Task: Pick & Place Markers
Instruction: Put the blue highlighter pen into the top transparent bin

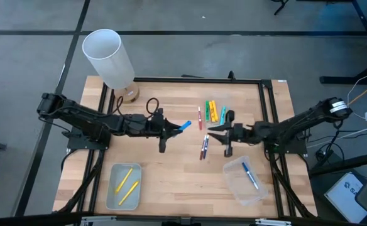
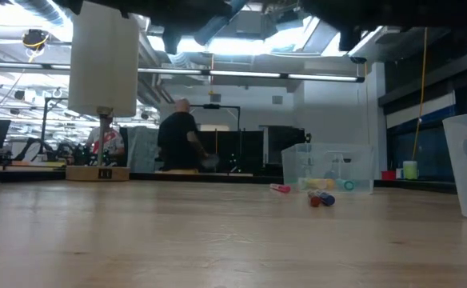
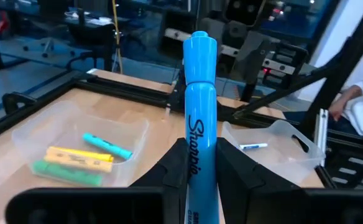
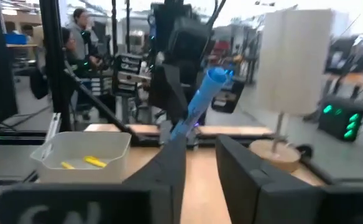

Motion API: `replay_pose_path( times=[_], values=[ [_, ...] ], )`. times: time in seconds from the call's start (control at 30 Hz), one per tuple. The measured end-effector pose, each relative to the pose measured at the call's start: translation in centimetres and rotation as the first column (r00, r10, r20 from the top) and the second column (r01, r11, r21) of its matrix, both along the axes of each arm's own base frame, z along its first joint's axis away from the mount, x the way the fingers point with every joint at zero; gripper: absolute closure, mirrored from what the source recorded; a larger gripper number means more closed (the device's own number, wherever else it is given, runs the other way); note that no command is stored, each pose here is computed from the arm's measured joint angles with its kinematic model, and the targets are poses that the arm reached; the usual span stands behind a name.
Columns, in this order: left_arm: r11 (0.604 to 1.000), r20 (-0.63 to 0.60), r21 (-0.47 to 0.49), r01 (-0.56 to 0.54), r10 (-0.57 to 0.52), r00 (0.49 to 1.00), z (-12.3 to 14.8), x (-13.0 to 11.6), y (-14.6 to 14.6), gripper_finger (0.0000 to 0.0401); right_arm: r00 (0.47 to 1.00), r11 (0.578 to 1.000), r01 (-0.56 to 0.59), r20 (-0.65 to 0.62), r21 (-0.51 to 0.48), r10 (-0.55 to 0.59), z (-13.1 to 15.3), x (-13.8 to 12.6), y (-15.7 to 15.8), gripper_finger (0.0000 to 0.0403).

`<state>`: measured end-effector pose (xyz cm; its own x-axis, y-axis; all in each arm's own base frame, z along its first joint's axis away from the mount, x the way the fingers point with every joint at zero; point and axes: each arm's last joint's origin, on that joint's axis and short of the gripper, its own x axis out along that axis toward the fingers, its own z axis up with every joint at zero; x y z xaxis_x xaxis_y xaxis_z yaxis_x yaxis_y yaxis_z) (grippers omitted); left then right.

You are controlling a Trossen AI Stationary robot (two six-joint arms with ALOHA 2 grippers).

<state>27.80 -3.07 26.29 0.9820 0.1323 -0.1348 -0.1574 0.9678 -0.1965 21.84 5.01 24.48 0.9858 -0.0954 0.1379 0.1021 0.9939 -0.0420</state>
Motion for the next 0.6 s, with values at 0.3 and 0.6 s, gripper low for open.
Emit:
replay_pose_path(
  times=[0.3, 0.6],
  values=[
    [1.000, 0.004, 0.019, -0.001, 0.001, 1.000, 0.0, -0.2, -1.3, 0.0350, 0.988, 0.988, -0.116, -0.089, 0.098, 0.125, -1.1, 5.3, -2.0, 0.0213],
    [0.999, -0.049, 0.040, -0.018, 0.020, 0.999, -0.5, -0.4, -1.7, 0.0350, 0.994, 0.993, -0.084, -0.069, 0.082, 0.090, 0.0, 8.2, -2.5, 0.0159]
  ],
)
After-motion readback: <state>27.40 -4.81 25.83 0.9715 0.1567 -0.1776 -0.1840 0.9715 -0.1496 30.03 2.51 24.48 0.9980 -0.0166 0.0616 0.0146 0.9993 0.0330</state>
